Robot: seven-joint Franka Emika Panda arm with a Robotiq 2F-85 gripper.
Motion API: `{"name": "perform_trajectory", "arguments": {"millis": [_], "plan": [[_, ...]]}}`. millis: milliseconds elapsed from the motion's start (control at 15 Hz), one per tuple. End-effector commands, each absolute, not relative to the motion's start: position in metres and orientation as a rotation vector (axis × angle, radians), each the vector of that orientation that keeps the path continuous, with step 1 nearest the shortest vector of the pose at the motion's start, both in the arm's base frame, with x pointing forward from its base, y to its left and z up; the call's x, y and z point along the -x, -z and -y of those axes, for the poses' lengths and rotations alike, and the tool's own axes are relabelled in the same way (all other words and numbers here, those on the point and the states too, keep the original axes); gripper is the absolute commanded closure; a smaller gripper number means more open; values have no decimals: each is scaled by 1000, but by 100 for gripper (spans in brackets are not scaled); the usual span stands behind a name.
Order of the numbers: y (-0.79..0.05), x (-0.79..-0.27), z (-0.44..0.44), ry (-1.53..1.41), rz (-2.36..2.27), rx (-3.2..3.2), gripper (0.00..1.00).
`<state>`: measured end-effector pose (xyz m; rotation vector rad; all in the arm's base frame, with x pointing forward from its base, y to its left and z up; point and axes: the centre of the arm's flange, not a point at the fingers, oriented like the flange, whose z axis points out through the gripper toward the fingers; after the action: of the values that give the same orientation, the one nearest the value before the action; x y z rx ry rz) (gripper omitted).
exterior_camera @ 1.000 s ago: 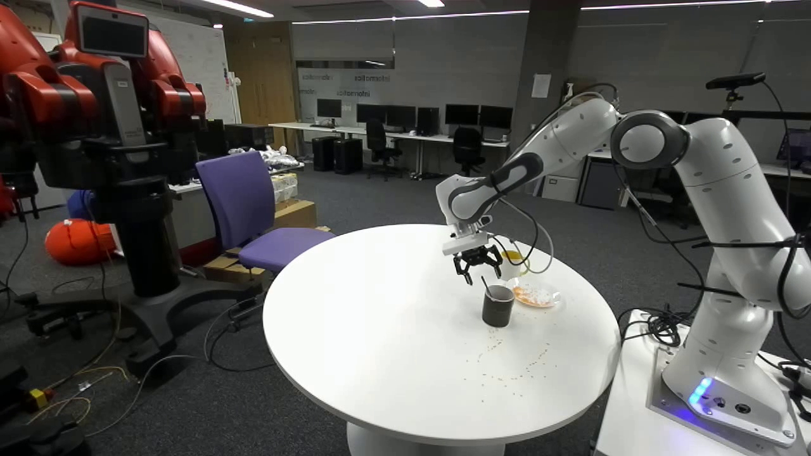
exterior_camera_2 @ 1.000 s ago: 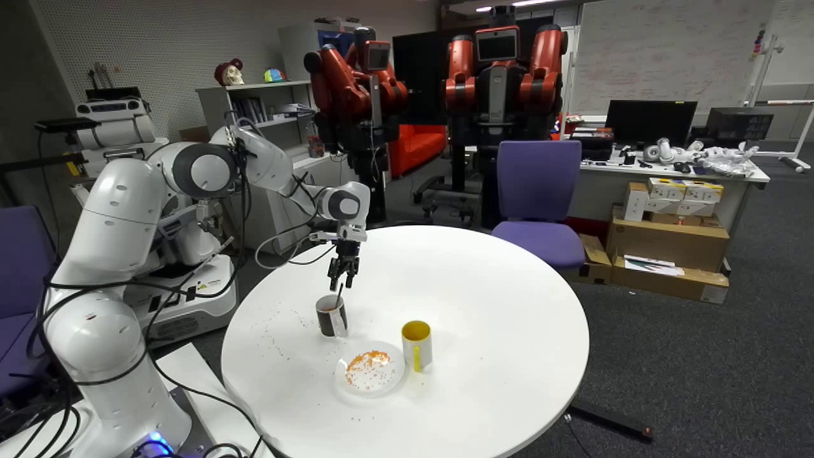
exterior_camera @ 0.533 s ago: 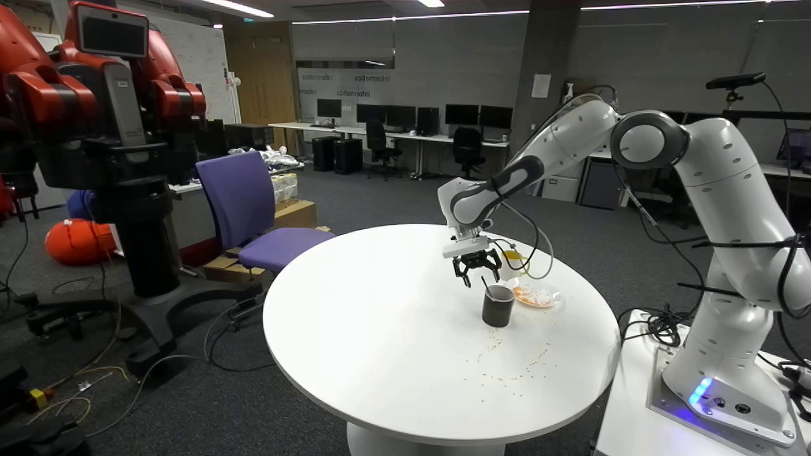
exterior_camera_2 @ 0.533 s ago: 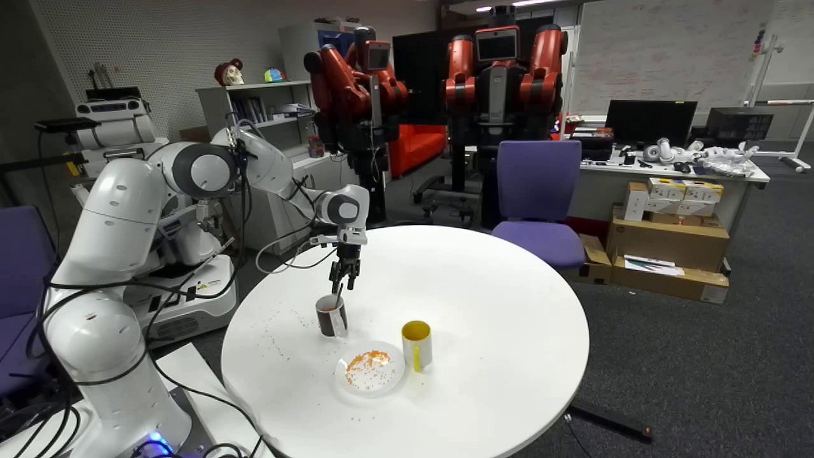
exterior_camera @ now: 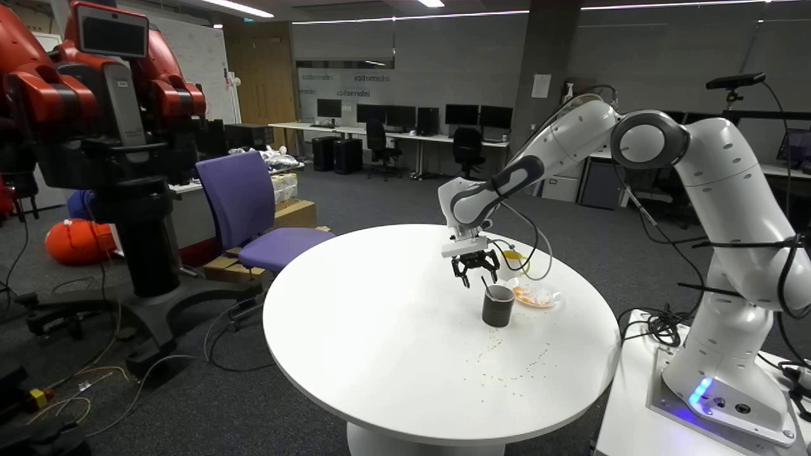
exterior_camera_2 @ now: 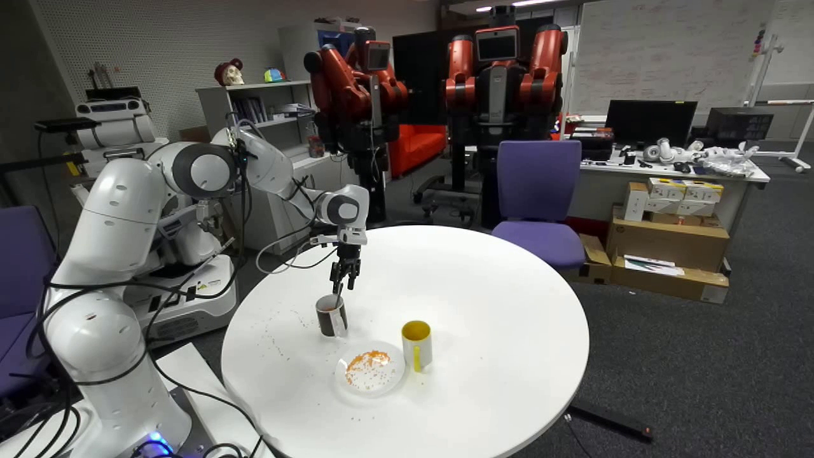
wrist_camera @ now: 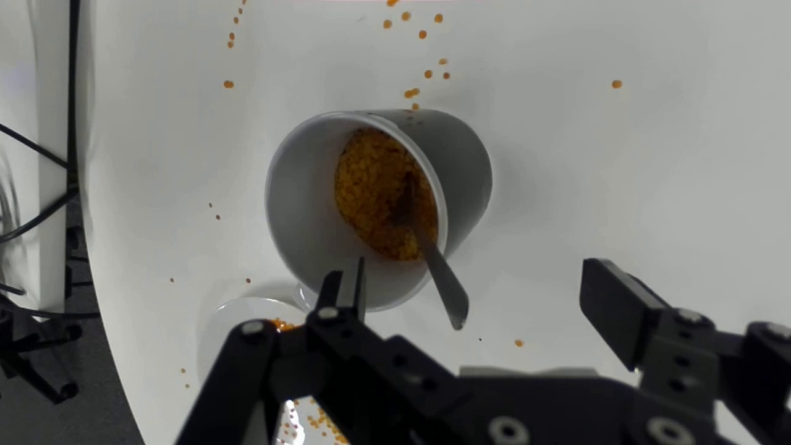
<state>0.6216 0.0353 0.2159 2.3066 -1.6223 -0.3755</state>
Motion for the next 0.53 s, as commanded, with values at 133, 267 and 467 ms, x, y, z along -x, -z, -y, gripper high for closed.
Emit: {"name": "perform_trajectory", "arguments": {"millis": [133,267,467], "plan": [[-225,-614,-42,373,1652,-2344,9],[-225,-614,-46,378,1649,-2351,10],[-224,-614,-47,383,1652,-2352,22]]}}
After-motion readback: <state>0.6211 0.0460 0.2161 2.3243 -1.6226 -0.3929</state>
